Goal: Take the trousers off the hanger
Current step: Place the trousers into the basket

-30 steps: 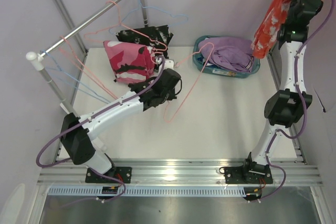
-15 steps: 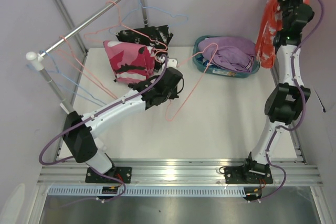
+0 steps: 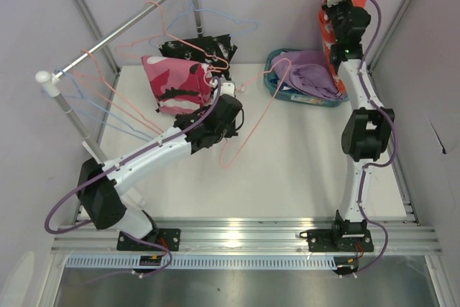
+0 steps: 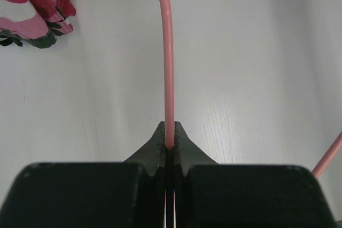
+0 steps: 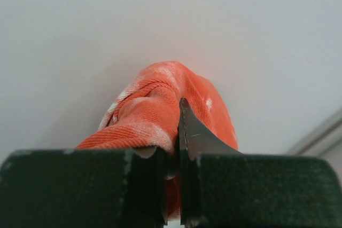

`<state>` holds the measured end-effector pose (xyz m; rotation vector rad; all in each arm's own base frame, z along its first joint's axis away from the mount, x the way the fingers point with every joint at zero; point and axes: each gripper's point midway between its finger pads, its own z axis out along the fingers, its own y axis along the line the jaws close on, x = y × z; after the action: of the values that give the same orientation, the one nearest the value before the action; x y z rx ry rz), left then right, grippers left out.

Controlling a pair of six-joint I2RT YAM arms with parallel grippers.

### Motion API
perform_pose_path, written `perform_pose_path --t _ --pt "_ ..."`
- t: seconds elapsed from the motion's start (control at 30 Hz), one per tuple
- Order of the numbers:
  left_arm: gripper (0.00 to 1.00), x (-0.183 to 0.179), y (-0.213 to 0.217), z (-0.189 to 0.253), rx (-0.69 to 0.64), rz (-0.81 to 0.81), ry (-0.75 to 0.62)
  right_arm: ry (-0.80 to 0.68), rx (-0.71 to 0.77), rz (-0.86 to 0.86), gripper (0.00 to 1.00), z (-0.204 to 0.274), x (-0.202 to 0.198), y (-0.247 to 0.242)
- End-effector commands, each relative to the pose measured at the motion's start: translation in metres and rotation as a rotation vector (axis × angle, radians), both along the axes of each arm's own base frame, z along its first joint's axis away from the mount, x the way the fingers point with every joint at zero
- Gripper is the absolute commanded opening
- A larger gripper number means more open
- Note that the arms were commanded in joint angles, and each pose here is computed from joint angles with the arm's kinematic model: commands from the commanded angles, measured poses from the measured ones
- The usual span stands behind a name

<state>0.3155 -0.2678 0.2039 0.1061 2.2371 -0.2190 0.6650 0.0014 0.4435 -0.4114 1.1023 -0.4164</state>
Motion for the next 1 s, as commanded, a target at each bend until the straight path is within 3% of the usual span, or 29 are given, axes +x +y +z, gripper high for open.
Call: perform_pose_path --t 0.0,0.23,0.37,0.43,0.6,0.8,0.97 --pt "0.0 0.002 0.012 0.026 -0.056 0.024 -0.076 -0.259 0.033 0.058 0.0 0.089 -0.032 0.041" --pt "0.0 -0.004 0.021 0.023 -0.08 0.024 -0.083 -0.195 0.007 0.082 0.0 0.074 -0.028 0.084" --pt "0.0 -0.008 0.02 0.019 -0.1 0.008 -0.075 -0.125 -0.09 0.058 0.0 0.052 -0.032 0.092" --pt "0.0 -0.01 0.019 0.016 -0.105 -0.005 -0.066 -0.066 -0.144 0.045 0.0 0.026 -0.034 0.091" --pt "0.0 -0.014 0.014 0.014 -0.12 -0.039 -0.062 0.007 -0.172 0.085 0.0 0.027 -0.063 0.074" --pt "0.0 -0.018 0.007 0.011 -0.148 -0.075 -0.049 0.239 -0.253 0.09 0.0 -0.02 -0.073 0.053" --pt "0.0 -0.021 0.005 0.011 -0.164 -0.087 -0.044 0.283 -0.341 0.023 0.0 -0.032 -0.086 0.039"
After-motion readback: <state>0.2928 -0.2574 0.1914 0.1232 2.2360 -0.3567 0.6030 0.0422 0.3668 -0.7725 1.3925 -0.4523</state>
